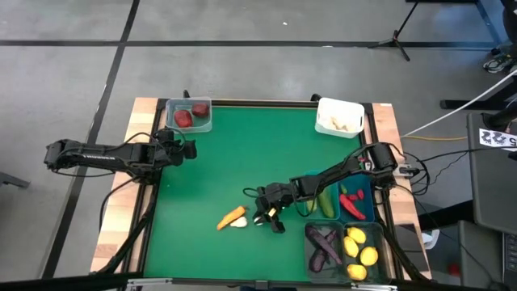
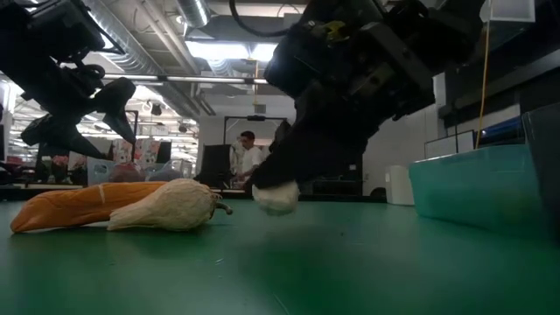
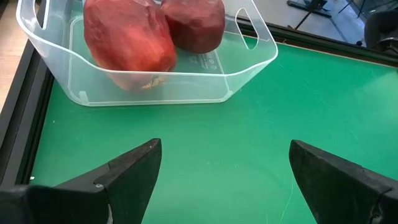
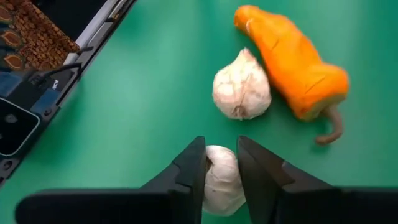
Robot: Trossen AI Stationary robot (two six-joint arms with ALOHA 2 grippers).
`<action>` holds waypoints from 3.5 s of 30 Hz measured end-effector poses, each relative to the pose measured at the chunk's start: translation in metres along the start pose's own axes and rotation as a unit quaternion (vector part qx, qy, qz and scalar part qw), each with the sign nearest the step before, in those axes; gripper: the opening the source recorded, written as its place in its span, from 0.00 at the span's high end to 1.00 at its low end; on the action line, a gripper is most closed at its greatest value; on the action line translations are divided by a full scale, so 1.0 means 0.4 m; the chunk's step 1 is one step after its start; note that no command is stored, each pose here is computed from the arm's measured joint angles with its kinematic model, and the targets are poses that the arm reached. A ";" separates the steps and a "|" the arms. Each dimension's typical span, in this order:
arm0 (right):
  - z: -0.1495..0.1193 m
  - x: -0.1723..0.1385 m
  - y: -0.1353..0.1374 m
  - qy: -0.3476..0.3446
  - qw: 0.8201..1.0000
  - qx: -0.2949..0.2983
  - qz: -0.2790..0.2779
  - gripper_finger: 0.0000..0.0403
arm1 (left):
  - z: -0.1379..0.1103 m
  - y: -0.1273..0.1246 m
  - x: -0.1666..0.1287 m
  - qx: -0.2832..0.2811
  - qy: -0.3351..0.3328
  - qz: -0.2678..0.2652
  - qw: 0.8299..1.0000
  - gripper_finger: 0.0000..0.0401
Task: Sort produce into baskets
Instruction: Put the garlic into the white bin, then put the orange pepper into the blue bin
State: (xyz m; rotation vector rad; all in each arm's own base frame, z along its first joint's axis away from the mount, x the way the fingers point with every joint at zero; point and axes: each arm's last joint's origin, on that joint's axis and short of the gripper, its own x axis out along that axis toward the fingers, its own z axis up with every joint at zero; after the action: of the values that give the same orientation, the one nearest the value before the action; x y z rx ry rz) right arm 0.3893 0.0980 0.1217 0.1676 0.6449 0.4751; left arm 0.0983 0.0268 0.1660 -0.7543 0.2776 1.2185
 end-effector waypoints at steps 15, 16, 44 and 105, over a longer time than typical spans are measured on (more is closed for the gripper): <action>0.093 -0.222 -0.102 0.035 0.997 -0.016 -0.074 0.79 | 0.000 0.000 0.000 0.003 0.001 0.000 1.000 0.14; 0.098 -0.246 -0.111 0.040 0.995 -0.017 -0.087 0.79 | 0.000 0.000 0.000 0.003 0.002 0.000 1.000 0.14; -0.045 -0.947 -0.327 0.091 0.817 0.262 -0.505 0.79 | -0.001 0.000 0.000 0.005 0.008 -0.002 1.000 0.14; 0.191 -0.523 -0.033 -0.028 0.995 -0.026 -0.091 0.47 | -0.001 -0.001 0.000 -0.001 0.007 -0.002 1.000 0.14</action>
State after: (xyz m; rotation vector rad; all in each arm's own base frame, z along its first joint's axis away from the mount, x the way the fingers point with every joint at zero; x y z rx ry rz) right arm 0.2952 -0.0131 0.2904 0.0715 0.5858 0.3104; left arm 0.0986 0.0265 0.1659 -0.7654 0.2869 1.2091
